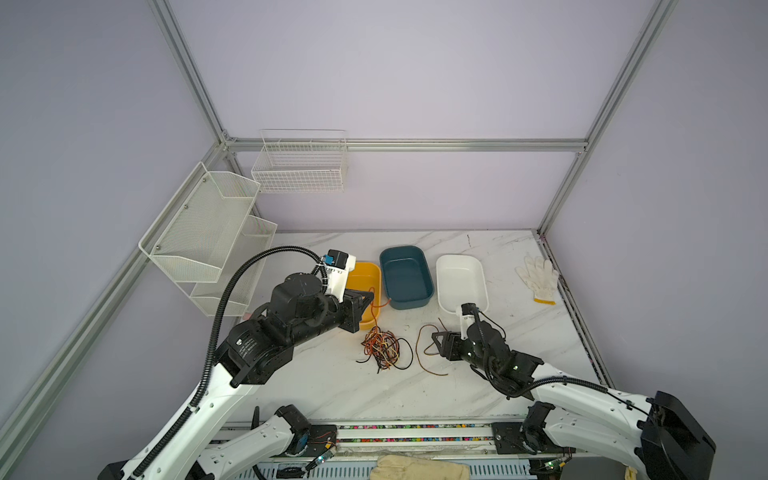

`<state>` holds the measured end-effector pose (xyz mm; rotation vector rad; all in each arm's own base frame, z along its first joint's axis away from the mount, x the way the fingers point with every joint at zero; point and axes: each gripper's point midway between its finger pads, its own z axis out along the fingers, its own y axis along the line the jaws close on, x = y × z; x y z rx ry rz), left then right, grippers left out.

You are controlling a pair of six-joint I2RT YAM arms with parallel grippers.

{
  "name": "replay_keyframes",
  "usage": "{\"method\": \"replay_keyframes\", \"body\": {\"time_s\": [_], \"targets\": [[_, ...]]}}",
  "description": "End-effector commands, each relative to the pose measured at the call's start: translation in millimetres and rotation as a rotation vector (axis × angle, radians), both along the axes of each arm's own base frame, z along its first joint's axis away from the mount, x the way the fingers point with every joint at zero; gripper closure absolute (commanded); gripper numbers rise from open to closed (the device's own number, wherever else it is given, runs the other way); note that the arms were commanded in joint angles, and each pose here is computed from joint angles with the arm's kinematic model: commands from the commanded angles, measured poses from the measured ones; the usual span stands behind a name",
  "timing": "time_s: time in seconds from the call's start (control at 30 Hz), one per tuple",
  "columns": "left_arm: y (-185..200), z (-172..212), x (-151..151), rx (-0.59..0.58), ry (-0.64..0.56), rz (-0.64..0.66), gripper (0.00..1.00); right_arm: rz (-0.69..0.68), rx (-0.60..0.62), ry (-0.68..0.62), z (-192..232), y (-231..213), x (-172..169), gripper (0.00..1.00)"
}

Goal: Untangle the cables

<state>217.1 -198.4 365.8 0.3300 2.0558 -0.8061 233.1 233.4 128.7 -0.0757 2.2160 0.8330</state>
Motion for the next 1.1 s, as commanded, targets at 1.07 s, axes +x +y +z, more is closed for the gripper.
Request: {"method": "replay_keyframes", "body": {"time_s": [1.07], "targets": [[38,-107,-21,0.311,0.086,0.001,1.00,-0.135,-0.246,0.045,-69,12,55,0.77]]}}
